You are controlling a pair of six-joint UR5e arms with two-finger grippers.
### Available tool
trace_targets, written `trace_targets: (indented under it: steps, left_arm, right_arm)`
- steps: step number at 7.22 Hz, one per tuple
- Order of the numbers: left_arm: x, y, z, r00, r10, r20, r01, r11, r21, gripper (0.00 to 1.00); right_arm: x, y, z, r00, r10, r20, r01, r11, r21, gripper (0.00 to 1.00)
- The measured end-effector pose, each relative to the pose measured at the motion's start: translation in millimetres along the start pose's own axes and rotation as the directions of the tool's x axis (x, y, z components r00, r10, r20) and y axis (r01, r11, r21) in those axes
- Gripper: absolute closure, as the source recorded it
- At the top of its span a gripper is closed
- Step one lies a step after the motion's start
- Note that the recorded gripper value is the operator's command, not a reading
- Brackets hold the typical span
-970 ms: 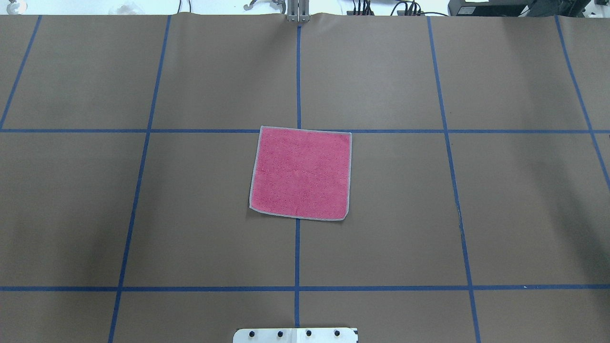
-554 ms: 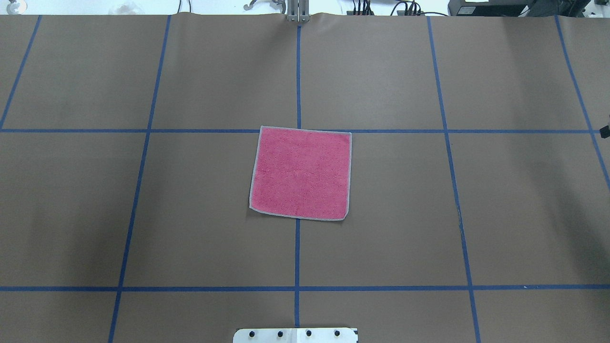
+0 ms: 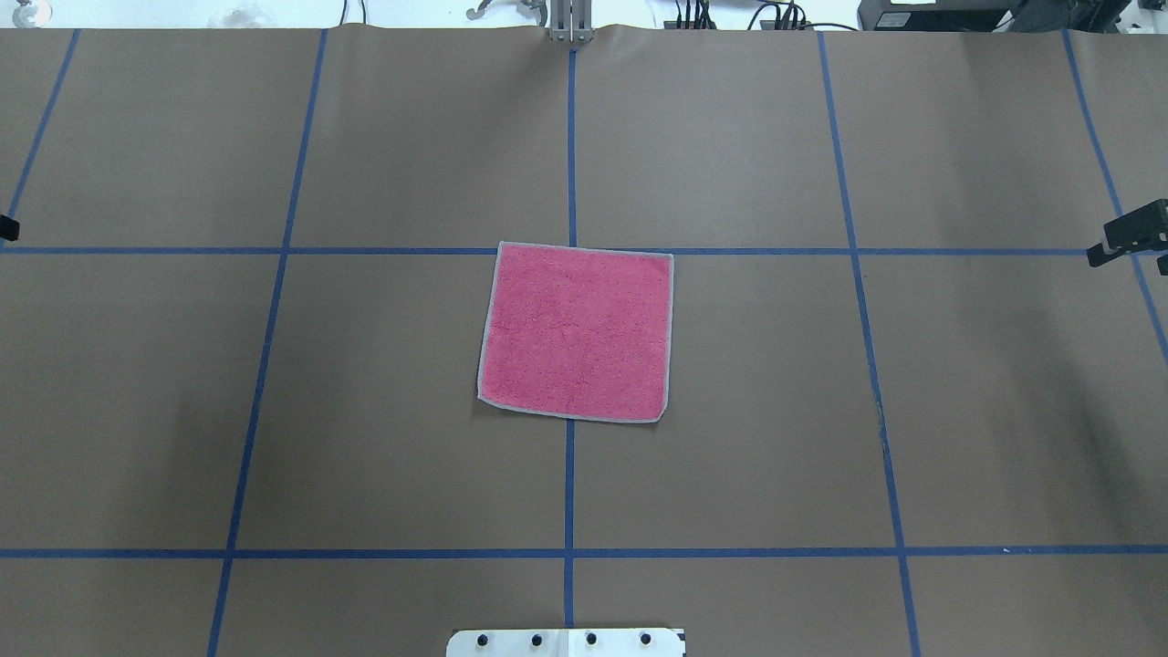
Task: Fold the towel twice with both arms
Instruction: 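Move both grippers toward the near corners of the pink towel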
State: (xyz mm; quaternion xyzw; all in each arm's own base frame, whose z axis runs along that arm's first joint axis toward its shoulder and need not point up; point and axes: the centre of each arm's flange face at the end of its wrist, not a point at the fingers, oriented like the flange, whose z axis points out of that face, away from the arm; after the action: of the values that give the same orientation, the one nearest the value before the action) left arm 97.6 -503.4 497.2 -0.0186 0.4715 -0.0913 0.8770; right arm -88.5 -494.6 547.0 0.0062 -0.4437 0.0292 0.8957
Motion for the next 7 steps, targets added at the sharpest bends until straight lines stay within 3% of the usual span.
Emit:
trace_targets:
  steps: [3,5,7]
  left_arm:
    - [134,29,29,0.996,-0.081,-0.039,0.080,0.996,-0.030,0.00]
    - [209,53,63,0.994,-0.106,-0.037,0.105,0.994,-0.036,0.00]
    - [259,74,83,0.991,-0.129,-0.044,0.127,0.991,-0.032,0.00]
  right_arm:
    - [-58,2,2,0.999,0.023,0.032,-0.023,1.000,-0.007,0.00]
    - [-153,1,9,0.984,0.158,0.077,-0.156,0.987,-0.026,0.00]
    - [-267,17,28,0.953,0.284,0.105,-0.282,0.959,-0.038,0.00]
